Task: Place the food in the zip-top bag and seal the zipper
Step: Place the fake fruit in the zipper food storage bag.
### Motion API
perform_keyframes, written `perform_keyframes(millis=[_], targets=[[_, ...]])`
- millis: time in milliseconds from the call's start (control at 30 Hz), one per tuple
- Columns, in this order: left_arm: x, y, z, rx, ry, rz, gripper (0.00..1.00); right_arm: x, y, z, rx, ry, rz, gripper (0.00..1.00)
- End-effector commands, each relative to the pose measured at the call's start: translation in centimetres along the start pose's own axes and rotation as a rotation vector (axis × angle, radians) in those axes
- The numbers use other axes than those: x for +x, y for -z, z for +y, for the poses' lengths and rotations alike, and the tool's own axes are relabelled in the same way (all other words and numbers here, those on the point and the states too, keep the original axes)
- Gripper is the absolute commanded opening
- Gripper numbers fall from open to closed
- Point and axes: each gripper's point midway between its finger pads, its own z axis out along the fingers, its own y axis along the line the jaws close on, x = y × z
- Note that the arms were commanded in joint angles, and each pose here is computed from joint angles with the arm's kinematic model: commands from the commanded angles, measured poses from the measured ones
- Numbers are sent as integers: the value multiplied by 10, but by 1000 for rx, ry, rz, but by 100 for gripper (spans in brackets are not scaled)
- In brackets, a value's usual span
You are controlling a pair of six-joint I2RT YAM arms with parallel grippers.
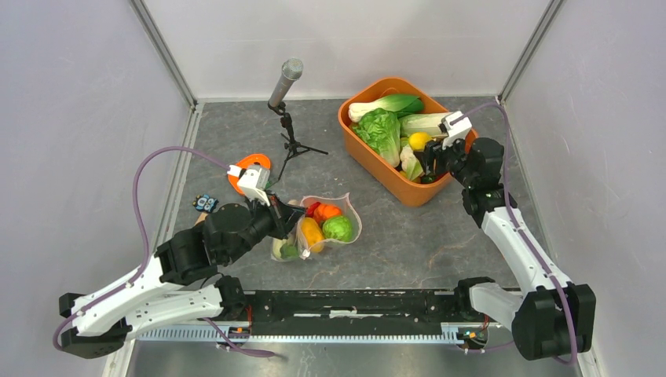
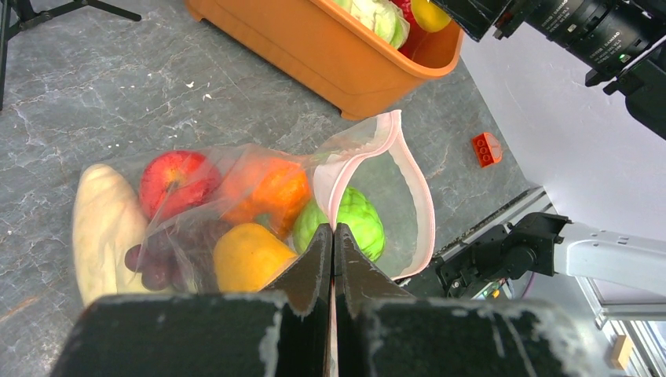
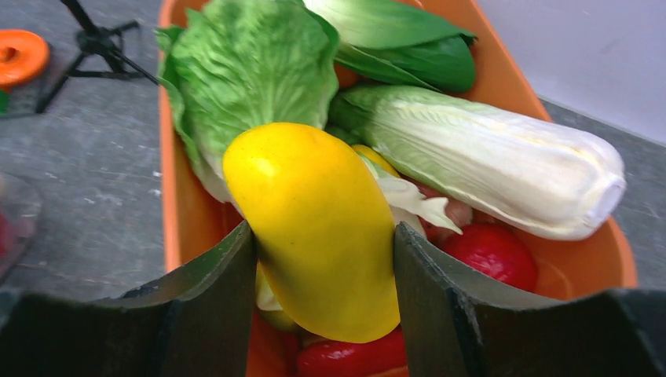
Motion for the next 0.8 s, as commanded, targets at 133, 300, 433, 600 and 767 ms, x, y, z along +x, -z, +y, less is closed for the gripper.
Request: perform_keyframes(millis=[133,300,433,600,767], targets=[[-13,0,-10,28,32,-39,2,-49,14,47,-244,-121,-196,40],[-12,-2,-11,28,33,-35,2,-83,47,86,-453,-158,-366,40],[-12,-3,-13,37,36,-37,2,-111,88,131,-717,-188,-496,41],[-10,-7,-18,48,33,-23,2,-120,116,180,-930,-95,-522,42],[-10,-5,-19,55,37,-23,2,-107,117,219,-1034,7,-455,41]])
